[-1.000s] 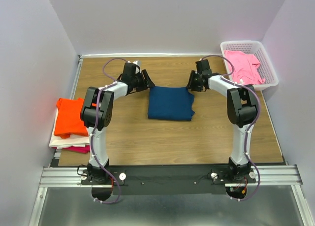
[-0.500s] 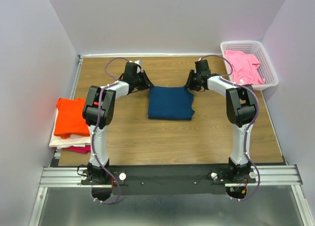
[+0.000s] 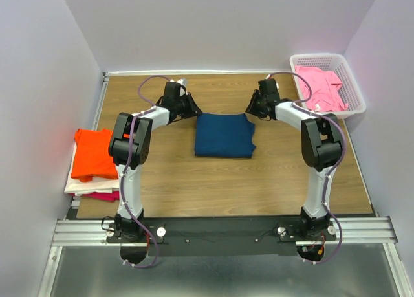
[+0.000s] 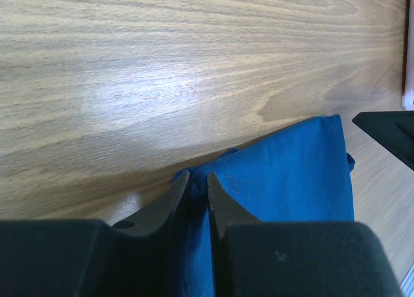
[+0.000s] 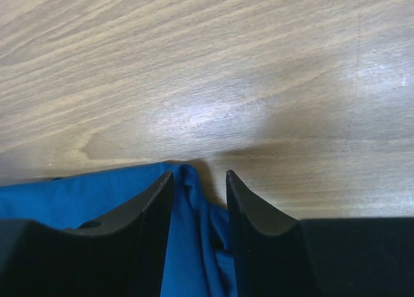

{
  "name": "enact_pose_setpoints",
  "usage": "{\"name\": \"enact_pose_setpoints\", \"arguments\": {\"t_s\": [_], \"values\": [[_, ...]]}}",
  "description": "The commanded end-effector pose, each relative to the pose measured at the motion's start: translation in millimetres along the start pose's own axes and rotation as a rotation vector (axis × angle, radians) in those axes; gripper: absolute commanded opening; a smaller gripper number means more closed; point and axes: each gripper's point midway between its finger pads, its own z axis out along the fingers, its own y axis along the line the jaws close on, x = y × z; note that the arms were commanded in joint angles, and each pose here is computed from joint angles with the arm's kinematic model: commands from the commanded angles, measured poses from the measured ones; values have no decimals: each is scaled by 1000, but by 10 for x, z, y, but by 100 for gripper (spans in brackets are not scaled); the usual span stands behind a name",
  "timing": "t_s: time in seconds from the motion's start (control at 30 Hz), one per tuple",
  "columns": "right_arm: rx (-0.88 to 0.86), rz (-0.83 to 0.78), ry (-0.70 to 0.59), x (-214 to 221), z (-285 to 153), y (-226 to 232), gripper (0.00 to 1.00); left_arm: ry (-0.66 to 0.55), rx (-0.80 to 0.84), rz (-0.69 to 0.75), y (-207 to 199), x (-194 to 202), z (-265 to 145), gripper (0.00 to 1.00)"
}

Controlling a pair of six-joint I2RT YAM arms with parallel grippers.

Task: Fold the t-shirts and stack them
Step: Fold the tshirt

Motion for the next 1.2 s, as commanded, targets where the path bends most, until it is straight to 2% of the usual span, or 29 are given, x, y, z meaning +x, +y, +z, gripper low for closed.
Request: {"name": "enact_pose_setpoints", "arguments": {"t_s": [0.0,0.47,0.53,0.57,0.63,0.67,0.77,0.9,1.17], "values": [[-44,-10,-5,12,39,113,45,17,24,7,-15,75,43,23],[-55,-54,80,368,314,147,45,24,25,5,1,98,64,23],[-42,-51,74,371,311,135,39,23,28,6,-9,87,64,23],[-37,-47,68,355,281,129,31,24,27,6,-4,92,67,22],[-41,-44,61,329,242,145,22,22,29,7,-14,81,64,19],[-21,-42,37,268,209,119,15,20,31,8,-26,73,56,15],[-19,-36,22,217,133,130,5,7,36,15,-73,25,29,11],[-34,-26,-23,48,-37,199,1,-22,39,26,-153,-77,-32,6],[-61,-10,-119,-246,-501,309,0,-79,55,45,-386,-259,-169,1]]}}
